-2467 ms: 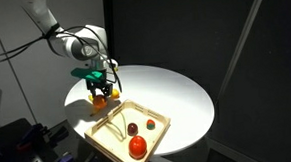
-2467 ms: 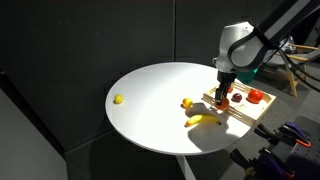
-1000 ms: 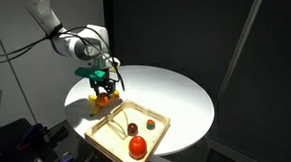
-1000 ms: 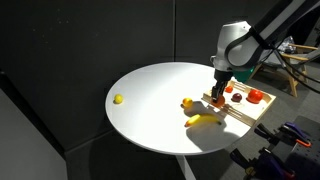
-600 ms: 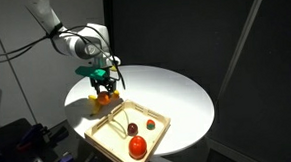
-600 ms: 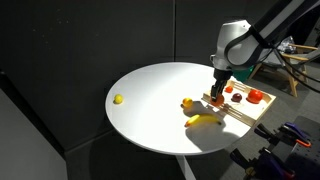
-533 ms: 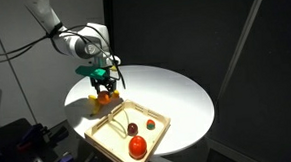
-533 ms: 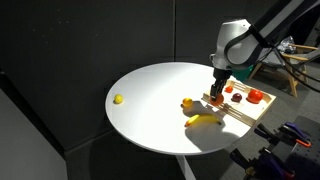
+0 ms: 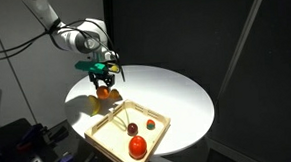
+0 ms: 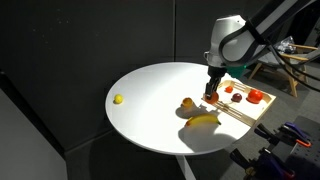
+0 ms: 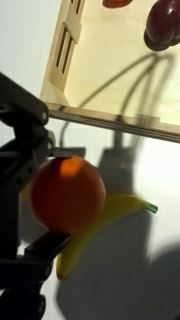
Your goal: Pick up the orange on the left side in the crate and put it on the table outside the crate
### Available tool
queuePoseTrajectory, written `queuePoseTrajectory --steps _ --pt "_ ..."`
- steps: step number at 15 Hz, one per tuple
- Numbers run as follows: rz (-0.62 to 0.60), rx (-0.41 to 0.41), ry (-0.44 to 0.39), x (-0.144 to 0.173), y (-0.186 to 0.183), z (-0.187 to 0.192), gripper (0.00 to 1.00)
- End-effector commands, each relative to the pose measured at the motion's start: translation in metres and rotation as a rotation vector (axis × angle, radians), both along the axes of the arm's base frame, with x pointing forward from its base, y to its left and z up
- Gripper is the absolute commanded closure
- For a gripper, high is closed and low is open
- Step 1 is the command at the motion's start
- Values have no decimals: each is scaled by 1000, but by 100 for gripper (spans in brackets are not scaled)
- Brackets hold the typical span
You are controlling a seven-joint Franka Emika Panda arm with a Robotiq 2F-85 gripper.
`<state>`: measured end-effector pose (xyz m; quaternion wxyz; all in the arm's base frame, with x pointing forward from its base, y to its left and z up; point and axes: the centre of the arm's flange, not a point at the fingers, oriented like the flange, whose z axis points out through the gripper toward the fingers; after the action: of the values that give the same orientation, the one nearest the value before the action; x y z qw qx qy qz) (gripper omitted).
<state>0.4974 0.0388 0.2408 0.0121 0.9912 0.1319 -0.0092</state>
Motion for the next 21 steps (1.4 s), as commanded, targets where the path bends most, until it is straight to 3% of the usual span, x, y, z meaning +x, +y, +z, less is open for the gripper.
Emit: queuePoseTrajectory --steps 1,7,21 --pt "37 -10 33 8 17 2 50" --pt "80 -15 82 10 25 -11 50" --pt "57 -11 39 28 11 -27 50"
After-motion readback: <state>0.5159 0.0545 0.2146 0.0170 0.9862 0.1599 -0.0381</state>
